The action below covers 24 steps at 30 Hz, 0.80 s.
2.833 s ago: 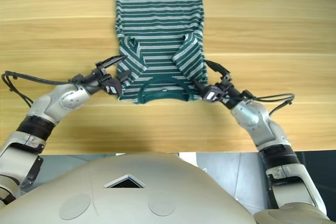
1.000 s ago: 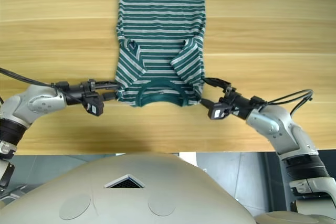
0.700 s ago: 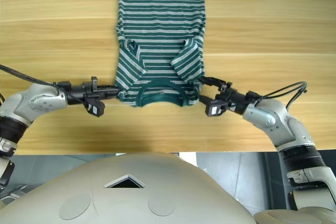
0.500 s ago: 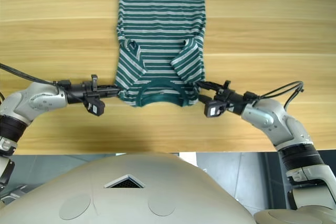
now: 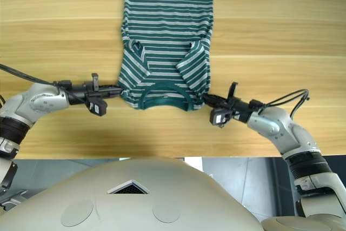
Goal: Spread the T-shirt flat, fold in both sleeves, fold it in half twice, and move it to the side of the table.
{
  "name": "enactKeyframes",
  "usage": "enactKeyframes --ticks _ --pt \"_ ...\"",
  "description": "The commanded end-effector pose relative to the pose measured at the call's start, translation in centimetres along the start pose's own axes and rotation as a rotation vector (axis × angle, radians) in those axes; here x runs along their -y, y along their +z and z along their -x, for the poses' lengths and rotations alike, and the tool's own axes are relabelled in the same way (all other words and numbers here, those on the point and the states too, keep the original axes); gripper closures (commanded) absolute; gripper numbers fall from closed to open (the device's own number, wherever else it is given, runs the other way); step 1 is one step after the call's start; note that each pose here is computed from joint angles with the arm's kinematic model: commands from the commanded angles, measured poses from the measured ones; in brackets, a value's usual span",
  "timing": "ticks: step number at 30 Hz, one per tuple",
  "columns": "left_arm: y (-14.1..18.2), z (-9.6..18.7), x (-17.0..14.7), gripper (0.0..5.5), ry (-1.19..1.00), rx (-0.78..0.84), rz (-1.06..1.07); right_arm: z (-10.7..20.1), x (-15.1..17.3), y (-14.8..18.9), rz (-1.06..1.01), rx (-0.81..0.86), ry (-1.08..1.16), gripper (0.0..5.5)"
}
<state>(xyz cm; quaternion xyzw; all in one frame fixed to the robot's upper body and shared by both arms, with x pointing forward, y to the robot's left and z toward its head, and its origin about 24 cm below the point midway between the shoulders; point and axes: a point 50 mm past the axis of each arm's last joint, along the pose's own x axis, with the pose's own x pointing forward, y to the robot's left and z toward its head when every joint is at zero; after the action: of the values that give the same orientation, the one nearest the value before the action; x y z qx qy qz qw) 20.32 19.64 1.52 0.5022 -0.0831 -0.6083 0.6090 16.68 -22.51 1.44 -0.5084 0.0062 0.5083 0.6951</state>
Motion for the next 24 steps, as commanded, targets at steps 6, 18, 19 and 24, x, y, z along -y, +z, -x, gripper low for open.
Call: enactKeyframes --ticks 6,18,19,24 --pt "3.2 0.5 7.2 5.49 -0.074 0.036 0.290 1.3 -1.9 1.3 -0.110 0.017 -0.011 5.50" --pt "5.4 2.1 4.2 5.50 0.395 -0.004 0.394 3.4 0.5 4.1 -0.232 0.110 -0.251 5.50" --pt "4.5 2.0 2.9 5.50 0.467 -0.027 0.368 3.1 1.6 3.8 -0.221 0.113 -0.293 5.50" --pt "0.9 0.9 -1.9 5.50 0.648 -0.106 0.281 0.8 6.9 0.5 -0.148 0.060 -0.457 5.50"
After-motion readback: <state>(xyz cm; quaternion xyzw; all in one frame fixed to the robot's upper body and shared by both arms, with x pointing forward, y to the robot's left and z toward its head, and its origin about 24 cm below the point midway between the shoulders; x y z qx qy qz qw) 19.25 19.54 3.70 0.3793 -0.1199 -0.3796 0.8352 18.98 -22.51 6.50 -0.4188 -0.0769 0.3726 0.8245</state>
